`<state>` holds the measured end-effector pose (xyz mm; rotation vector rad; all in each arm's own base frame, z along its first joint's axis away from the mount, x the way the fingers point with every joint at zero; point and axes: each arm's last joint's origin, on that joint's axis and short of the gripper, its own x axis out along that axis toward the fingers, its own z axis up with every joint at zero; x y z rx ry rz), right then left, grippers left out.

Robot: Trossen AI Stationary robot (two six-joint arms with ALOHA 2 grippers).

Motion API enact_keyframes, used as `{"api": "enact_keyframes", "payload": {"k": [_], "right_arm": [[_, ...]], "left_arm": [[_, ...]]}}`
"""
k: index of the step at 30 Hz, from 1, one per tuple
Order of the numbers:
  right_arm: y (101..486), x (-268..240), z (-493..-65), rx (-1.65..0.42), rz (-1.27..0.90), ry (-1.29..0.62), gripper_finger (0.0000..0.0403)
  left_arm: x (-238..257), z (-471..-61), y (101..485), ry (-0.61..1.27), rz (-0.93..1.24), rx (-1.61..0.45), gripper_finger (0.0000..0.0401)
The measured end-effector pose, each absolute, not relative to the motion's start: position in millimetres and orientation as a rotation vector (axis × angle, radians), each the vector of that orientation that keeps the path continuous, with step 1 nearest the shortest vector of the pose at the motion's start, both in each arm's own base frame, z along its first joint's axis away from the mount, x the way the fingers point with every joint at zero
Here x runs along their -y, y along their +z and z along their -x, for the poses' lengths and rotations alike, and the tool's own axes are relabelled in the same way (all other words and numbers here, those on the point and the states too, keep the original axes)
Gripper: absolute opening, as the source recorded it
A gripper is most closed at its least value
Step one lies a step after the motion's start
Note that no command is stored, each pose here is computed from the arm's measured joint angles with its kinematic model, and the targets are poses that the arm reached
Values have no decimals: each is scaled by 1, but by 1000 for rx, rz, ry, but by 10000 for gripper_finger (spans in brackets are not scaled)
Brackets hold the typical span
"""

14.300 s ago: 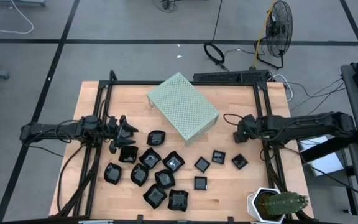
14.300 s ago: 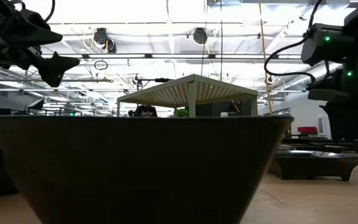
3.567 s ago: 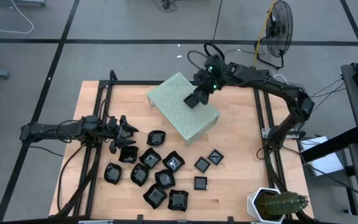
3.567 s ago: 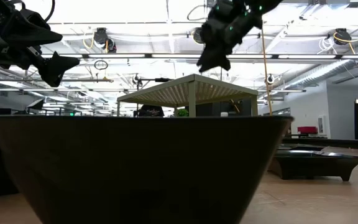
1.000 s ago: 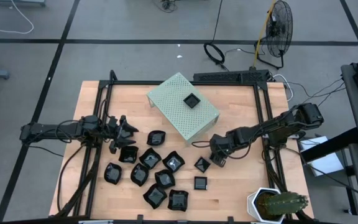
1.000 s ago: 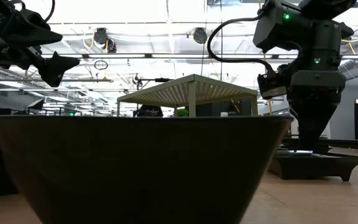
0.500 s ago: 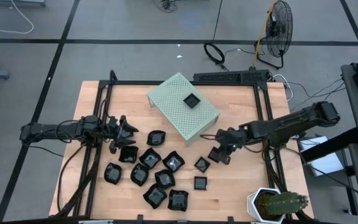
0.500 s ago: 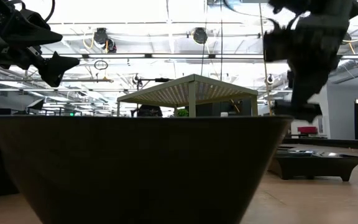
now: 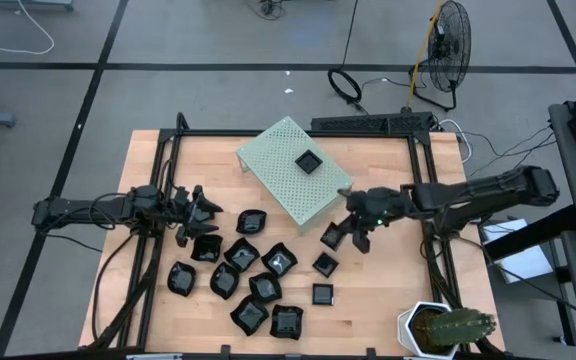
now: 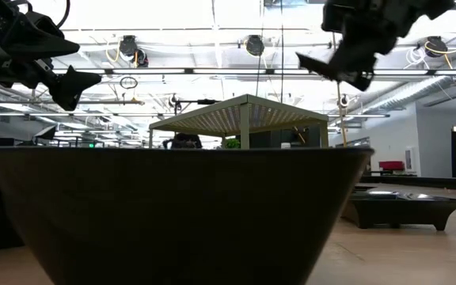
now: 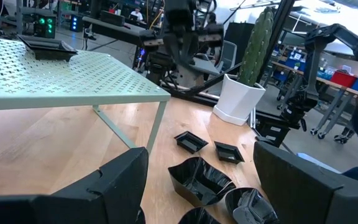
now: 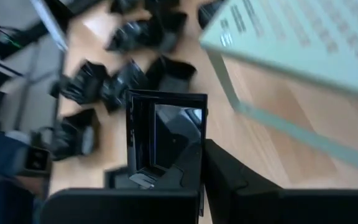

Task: Pick & Place Mini shaped plates
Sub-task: Stack the square plate on top of the other square plate on the shelf

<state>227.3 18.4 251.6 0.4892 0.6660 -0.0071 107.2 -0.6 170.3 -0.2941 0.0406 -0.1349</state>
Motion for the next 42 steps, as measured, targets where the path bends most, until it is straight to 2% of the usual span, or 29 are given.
{"api": "enact_keyframes", "payload": {"k": [5, 15, 23, 33, 42], "right_arm": [[266, 7, -233, -576, -526, 52, 1], [328, 71, -245, -428, -500, 48, 0], [350, 119, -281, -560, -476, -52, 0], [327, 177, -297, -677, -531, -173, 0], [304, 197, -300, -738, -569, -210, 0]], "left_arm": [[1, -107, 170, -135, 294, -40, 296], [1, -107, 170, -135, 294, -40, 296], [1, -107, 170, -135, 294, -40, 296], [1, -107, 170, -134, 294, -41, 296], [1, -107, 170, -135, 294, -41, 296]]}}
